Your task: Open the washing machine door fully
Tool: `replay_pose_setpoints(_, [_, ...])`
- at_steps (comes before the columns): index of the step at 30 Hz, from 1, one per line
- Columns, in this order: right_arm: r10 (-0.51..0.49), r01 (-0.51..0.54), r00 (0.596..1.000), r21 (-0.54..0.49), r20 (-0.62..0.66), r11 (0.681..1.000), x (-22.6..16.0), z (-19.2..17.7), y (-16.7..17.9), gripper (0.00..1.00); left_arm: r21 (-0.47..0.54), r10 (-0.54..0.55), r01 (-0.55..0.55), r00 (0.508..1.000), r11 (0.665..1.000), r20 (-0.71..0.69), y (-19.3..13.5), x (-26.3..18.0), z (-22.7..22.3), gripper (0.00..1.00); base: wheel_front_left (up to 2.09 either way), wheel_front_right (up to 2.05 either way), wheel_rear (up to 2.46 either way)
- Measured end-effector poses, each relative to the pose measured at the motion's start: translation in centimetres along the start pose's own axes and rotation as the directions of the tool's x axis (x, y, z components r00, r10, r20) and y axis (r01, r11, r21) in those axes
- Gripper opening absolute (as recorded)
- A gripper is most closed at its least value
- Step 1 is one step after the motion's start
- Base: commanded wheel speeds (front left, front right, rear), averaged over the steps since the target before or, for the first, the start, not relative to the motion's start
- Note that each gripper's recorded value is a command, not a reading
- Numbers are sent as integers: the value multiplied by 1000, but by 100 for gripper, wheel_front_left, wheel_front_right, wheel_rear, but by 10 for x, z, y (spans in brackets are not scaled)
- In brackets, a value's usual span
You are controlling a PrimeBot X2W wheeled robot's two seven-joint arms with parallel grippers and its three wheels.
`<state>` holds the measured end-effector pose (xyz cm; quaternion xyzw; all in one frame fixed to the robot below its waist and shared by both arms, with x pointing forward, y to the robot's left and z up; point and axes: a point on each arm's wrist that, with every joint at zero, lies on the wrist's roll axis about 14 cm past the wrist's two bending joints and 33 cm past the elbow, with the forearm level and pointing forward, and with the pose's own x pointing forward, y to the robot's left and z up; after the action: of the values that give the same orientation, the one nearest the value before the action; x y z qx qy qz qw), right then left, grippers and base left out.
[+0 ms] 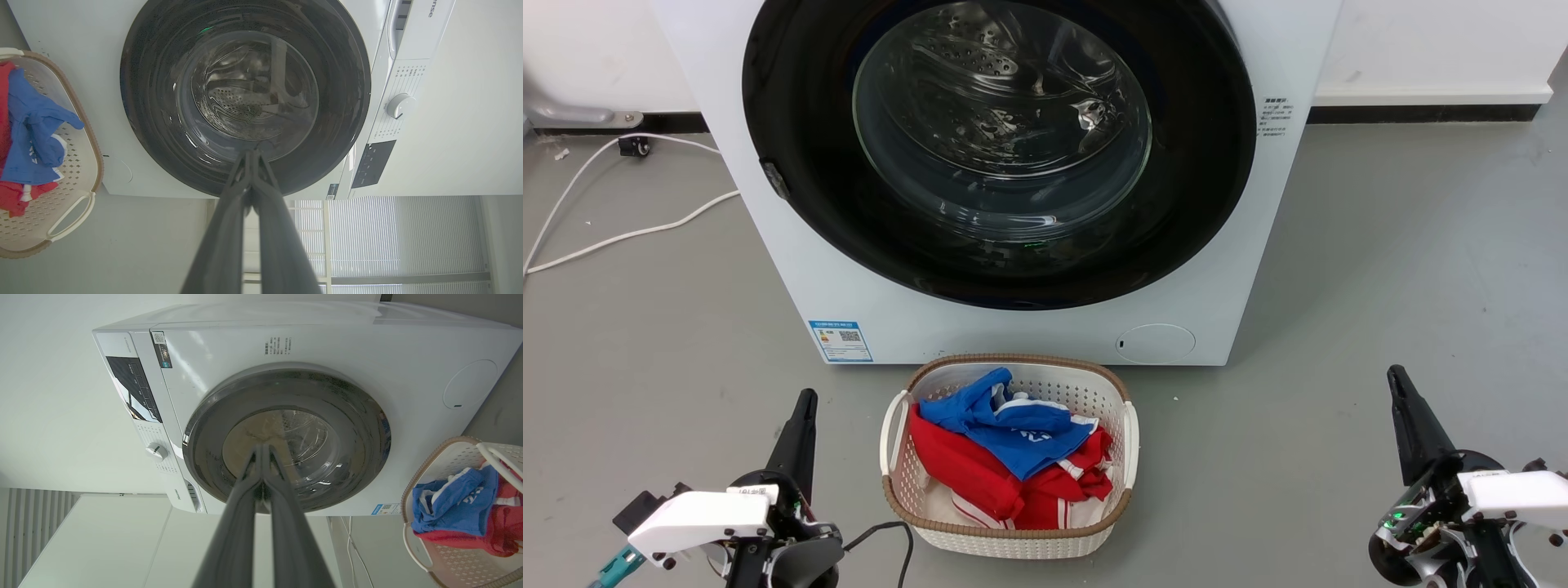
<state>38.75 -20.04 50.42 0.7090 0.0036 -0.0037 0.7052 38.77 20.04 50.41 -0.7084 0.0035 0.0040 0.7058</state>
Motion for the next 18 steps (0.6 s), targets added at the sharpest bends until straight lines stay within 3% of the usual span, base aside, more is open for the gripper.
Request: replay_pose_setpoints(18, [0,0,1000,0,0,1000,0,0,0,0,0,0,0,1000,1000,0,0,0,0,0,0,0,0])
